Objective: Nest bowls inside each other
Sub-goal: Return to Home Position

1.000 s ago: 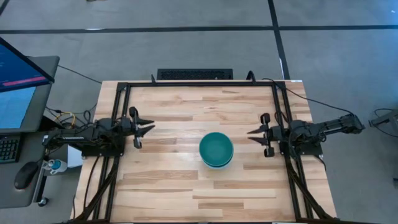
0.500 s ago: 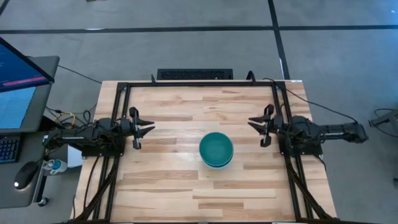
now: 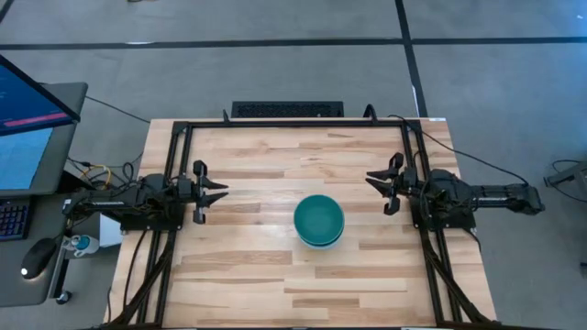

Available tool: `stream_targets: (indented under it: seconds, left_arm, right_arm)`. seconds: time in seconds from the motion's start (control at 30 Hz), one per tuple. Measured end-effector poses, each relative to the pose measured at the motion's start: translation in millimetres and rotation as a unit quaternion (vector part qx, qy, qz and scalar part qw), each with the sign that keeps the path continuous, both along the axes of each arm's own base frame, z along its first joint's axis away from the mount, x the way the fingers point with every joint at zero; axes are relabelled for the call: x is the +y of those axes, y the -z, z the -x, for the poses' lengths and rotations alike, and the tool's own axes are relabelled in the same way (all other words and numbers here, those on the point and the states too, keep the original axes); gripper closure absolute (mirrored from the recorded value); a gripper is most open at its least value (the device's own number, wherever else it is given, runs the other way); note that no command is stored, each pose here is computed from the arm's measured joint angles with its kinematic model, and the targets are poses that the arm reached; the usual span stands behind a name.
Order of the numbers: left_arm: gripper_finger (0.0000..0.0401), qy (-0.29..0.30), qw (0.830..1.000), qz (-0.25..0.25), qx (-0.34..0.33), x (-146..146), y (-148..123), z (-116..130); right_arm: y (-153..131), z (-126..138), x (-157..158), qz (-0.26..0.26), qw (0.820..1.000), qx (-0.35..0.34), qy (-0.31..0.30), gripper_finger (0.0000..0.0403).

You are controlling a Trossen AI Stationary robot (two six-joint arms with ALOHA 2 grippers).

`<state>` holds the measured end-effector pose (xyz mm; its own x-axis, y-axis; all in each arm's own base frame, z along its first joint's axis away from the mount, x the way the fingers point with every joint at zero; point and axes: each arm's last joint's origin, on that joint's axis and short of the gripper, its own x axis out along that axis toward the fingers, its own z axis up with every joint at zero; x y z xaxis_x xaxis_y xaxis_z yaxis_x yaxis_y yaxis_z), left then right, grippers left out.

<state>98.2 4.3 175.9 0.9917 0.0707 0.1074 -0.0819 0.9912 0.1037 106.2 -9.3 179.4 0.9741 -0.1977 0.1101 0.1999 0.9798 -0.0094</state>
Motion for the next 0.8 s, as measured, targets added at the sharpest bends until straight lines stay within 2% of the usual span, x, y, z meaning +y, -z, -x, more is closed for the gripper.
stream_targets:
  seconds: [0.3, 0.47, 0.8]
  left_arm:
    - [0.0321, 0.0, 1.0, 0.007, 0.0, 0.0, 0.1, 0.0]
    - [0.0321, 0.002, 1.0, 0.023, 0.002, 0.0, 0.8, -0.1]
    - [0.0321, 0.003, 0.998, 0.036, 0.043, 0.0, 8.8, -0.6]
  right_arm:
    - [0.0, -0.1, 0.6, 0.021, 1.0, 0.004, -0.008, 0.0296]
    - [0.0, -0.1, 0.6, 0.016, 1.0, 0.003, -0.009, 0.0296]
    - [0.0, -0.1, 0.6, 0.014, 1.0, 0.003, -0.009, 0.0296]
